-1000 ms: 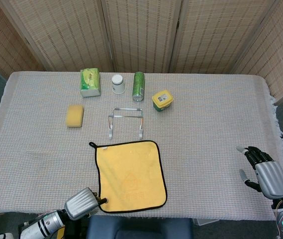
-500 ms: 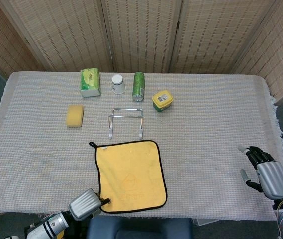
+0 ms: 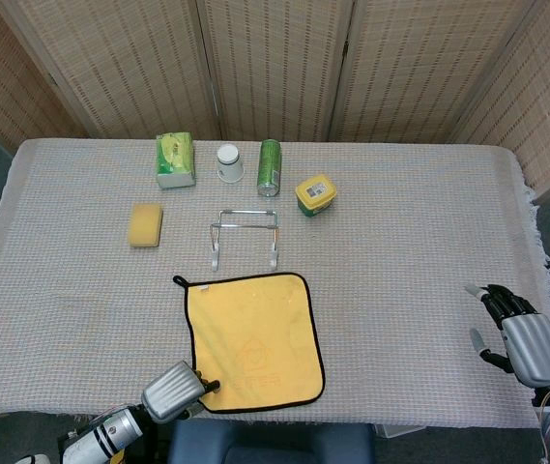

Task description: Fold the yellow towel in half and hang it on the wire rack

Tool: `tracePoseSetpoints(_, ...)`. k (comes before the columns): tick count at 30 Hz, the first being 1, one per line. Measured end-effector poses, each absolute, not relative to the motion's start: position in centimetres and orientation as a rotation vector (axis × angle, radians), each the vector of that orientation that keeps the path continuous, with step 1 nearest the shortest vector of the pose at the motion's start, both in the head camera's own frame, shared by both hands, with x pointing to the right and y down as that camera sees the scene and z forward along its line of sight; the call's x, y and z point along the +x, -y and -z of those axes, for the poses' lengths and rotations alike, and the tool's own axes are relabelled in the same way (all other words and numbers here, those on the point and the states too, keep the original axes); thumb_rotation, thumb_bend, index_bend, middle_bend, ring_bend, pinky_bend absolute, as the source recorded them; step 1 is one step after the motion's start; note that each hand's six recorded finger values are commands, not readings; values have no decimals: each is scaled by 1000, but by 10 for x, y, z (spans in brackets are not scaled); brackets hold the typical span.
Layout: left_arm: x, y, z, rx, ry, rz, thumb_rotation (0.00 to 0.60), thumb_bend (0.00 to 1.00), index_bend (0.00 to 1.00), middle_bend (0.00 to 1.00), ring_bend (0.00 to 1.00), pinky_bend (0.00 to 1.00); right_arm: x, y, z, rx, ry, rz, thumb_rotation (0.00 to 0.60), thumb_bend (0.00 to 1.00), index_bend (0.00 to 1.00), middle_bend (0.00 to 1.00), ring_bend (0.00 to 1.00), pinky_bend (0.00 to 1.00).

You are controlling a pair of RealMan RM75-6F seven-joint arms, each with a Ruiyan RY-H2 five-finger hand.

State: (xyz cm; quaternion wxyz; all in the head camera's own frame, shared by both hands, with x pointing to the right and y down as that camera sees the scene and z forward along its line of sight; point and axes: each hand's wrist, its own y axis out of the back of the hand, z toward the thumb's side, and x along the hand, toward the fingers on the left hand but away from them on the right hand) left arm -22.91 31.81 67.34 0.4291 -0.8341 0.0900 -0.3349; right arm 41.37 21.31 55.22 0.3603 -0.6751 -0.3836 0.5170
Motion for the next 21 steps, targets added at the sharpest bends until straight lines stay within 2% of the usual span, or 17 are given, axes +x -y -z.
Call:
tracePoseSetpoints(4, -230, -318, -675, -2088, -223, 847, 600, 338, 476, 781, 764, 913, 413, -213, -554, -1745, 987, -1334, 600, 432, 151, 235, 198, 261)
tracePoseSetpoints(11, -230, -319, -677, -2089, -228, 857, 600, 453, 526, 800, 780, 921, 412, -213, -553, -1745, 984, -1329, 600, 433, 151, 235, 199, 261)
tracePoseSetpoints(21, -229, -316, -675, -2101, -271, 847, 600, 469, 568, 831, 805, 935, 399, -216, -552, -1775, 949, -1286, 600, 432, 151, 265, 226, 261)
